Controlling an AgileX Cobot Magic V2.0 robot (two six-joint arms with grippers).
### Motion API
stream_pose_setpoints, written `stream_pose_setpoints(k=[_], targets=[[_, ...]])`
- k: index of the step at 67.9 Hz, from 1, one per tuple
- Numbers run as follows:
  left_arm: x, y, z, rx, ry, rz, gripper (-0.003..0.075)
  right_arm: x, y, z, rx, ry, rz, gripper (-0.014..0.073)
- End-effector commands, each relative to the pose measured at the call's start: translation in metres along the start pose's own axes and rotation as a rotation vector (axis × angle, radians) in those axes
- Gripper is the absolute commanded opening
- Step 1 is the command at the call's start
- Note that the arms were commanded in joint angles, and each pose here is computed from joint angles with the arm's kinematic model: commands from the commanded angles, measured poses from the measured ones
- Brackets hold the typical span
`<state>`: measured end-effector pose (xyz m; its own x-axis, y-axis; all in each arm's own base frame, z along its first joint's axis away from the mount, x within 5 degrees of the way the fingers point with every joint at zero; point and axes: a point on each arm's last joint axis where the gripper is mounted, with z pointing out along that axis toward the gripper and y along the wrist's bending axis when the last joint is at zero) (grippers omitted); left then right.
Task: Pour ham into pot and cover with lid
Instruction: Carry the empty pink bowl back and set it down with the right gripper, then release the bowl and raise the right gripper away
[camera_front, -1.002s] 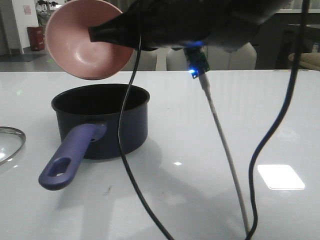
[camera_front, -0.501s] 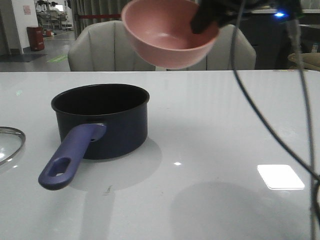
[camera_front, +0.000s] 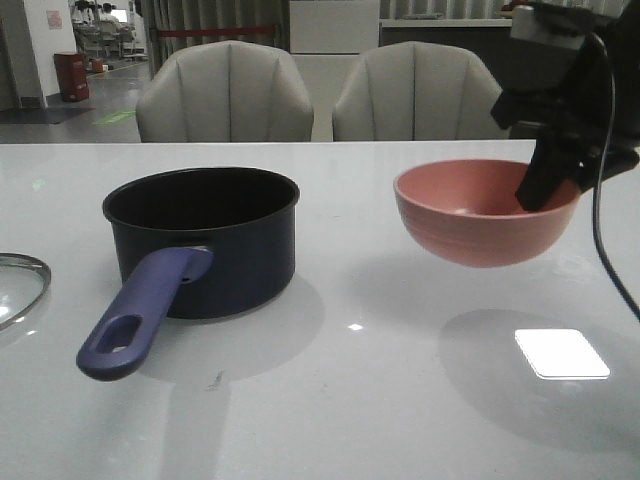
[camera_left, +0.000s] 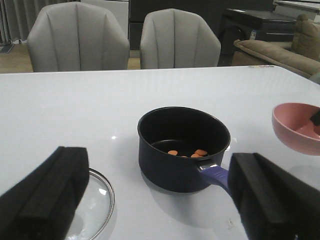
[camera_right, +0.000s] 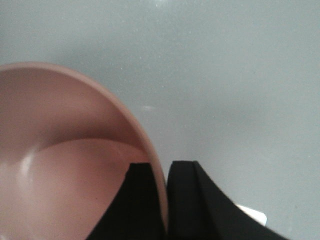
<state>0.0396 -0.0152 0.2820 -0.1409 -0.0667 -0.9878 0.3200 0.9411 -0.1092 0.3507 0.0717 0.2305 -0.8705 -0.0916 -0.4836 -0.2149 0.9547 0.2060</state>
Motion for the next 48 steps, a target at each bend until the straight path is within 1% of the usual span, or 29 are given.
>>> stream_pose_setpoints(k=[1,10,15,20,29,34,42,48], targets=[[-0.015,-0.002,-0.002,0.017,-0.093,-0.004,0.0617,-0.011,-0.001,-0.007,0.005,-0.062,0.003,0.0134],[-0.015,-0.002,-0.002,0.017,-0.093,-0.004,0.0617,-0.009,-0.005,0.009,0.011,-0.037,0.012,0.0143],[-0.015,-0.002,-0.002,0.017,-0.093,-0.004,0.0617,-0.009,-0.006,0.013,0.015,-0.04,0.015,0.0174],[-0.015,-0.002,-0.002,0.017,-0.093,-0.004,0.0617,-0.01,-0.006,0.013,0.019,-0.05,0.015,0.0243],[-0.015,-0.002,-0.002,0.017,-0.093,-0.004,0.0617,-0.011,-0.007,0.013,0.022,-0.063,0.014,0.0421],[-0.015,-0.002,-0.002,0.017,-0.093,-0.004,0.0617,-0.011,-0.007,0.011,0.027,-0.062,0.002,0.0475],[-0.015,-0.002,-0.002,0.017,-0.093,-0.004,0.0617,-0.012,-0.005,-0.003,0.039,-0.075,-0.034,0.0485],[-0.015,-0.002,-0.002,0.017,-0.093,-0.004,0.0617,-0.016,0.001,-0.028,0.048,-0.136,-0.08,0.0484]])
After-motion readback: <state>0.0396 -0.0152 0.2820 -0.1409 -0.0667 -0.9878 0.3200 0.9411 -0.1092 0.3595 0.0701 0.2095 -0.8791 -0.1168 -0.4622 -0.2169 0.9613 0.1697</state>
